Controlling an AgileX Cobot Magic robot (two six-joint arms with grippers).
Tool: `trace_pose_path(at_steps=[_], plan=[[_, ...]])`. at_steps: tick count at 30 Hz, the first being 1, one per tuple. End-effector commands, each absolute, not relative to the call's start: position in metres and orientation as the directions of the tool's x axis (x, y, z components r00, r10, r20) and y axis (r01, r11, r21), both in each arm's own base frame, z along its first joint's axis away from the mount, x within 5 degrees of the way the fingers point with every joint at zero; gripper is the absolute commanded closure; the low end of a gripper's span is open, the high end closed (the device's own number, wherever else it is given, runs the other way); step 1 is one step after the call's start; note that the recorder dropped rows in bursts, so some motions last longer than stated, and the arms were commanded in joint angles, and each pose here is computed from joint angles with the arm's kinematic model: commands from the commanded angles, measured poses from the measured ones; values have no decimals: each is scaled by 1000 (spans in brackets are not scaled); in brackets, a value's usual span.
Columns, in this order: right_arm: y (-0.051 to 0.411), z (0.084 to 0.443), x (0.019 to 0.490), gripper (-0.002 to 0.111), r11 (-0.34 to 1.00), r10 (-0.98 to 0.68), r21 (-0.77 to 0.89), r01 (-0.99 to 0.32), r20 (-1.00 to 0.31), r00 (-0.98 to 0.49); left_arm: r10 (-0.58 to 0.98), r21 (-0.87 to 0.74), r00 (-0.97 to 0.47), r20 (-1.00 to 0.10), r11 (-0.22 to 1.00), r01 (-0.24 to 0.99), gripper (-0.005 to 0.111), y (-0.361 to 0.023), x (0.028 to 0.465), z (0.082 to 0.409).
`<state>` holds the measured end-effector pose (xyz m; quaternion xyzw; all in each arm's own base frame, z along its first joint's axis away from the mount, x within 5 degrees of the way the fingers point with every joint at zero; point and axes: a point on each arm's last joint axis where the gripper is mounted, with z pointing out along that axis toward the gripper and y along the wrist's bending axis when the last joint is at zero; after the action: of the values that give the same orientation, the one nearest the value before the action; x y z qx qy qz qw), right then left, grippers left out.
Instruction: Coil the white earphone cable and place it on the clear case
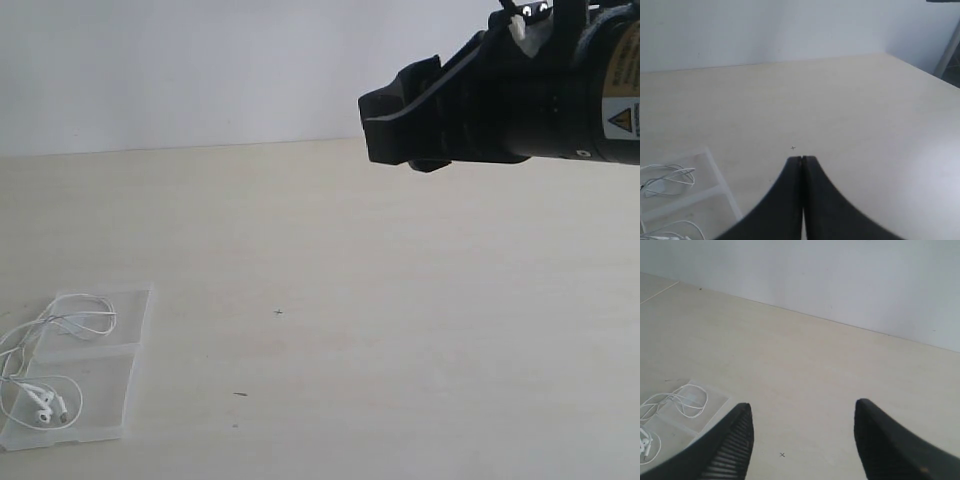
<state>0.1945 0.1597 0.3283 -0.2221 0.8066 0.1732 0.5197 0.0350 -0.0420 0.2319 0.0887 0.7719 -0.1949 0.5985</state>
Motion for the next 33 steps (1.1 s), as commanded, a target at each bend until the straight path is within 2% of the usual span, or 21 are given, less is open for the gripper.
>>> trace_pose_path(at_steps=[1,5,12,16,23,27,28,33], plan=[[159,329,194,50,841,-176,49,-539,-917,-358,-80,-167,-230,-970,907,386,107,-40,35,234],[159,329,194,50,841,-176,49,-539,-917,-358,-81,-123,-138,-987,937,327,107,-32,38,241],[159,329,194,50,841,-176,49,-539,-917,-358,-30,-19,81,-996,991,134,107,-13,43,258],[159,329,194,50,841,-176,49,-539,-917,-358,-35,-23,121,-992,994,102,107,-10,43,261],[159,329,194,50,841,-176,49,-539,-917,-358,11,17,82,-997,997,72,107,-8,44,257],[159,329,194,50,841,-176,49,-539,-917,-358,-81,-81,-8,-997,996,-29,107,-1,49,237],[159,329,194,50,841,-176,49,-539,-917,-358,-149,-145,-48,-988,986,-85,107,3,51,223],[159,329,194,50,841,-176,49,-539,-917,-358,-221,-203,-119,-968,968,-145,107,6,55,194]])
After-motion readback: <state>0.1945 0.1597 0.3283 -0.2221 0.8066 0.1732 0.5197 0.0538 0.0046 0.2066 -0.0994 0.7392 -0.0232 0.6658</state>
